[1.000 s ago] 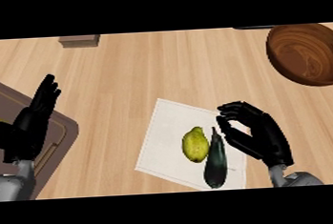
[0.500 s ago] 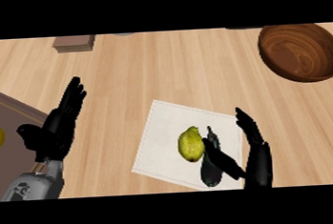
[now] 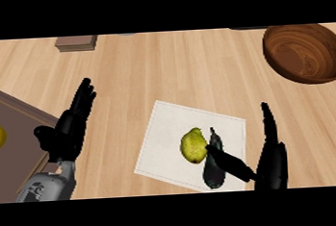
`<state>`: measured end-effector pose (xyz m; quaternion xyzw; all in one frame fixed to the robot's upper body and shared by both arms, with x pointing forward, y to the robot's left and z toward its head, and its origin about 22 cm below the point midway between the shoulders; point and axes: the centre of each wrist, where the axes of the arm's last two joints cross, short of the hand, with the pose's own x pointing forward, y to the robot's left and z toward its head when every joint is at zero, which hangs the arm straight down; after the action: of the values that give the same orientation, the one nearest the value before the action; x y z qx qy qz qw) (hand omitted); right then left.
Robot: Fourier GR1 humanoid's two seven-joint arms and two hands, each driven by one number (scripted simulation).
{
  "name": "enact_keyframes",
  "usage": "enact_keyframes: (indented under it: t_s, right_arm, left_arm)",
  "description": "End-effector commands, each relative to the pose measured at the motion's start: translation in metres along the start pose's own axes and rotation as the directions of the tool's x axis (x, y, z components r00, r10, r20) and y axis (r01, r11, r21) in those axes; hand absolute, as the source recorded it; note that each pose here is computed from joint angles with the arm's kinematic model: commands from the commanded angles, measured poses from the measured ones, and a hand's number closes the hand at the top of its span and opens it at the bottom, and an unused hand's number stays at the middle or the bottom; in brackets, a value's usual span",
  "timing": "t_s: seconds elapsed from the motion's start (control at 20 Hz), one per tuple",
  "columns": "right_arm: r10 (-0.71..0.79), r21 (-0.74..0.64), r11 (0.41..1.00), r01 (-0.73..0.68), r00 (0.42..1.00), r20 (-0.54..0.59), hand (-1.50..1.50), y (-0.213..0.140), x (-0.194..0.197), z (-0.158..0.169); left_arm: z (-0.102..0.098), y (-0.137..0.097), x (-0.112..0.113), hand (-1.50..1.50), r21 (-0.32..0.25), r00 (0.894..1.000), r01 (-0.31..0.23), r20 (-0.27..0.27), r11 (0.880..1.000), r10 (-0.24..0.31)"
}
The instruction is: Pick the eggplant from the placemat and place it in the bowl
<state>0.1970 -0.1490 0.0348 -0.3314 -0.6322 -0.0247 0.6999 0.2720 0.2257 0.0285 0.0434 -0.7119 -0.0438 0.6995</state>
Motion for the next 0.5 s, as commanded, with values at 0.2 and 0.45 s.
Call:
enact_keyframes:
  t_s: [0.2, 0.45]
  right_arm:
    - [0.122, 0.083, 0.991, -0.103, 0.958, -0.258, -1.50, -0.022, 0.067, -0.004]
    - [0.232, 0.225, 0.962, -0.157, 0.903, -0.362, -1.50, -0.017, 0.076, -0.015]
  left_arm:
    - [0.001, -0.002, 0.003, 0.00, -0.016, 1.000, -0.006, 0.018, 1.000, 0.007]
    - [-0.005, -0.010, 0.010, 0.00, -0.011, 1.000, -0.008, 0.007, 1.000, 0.008]
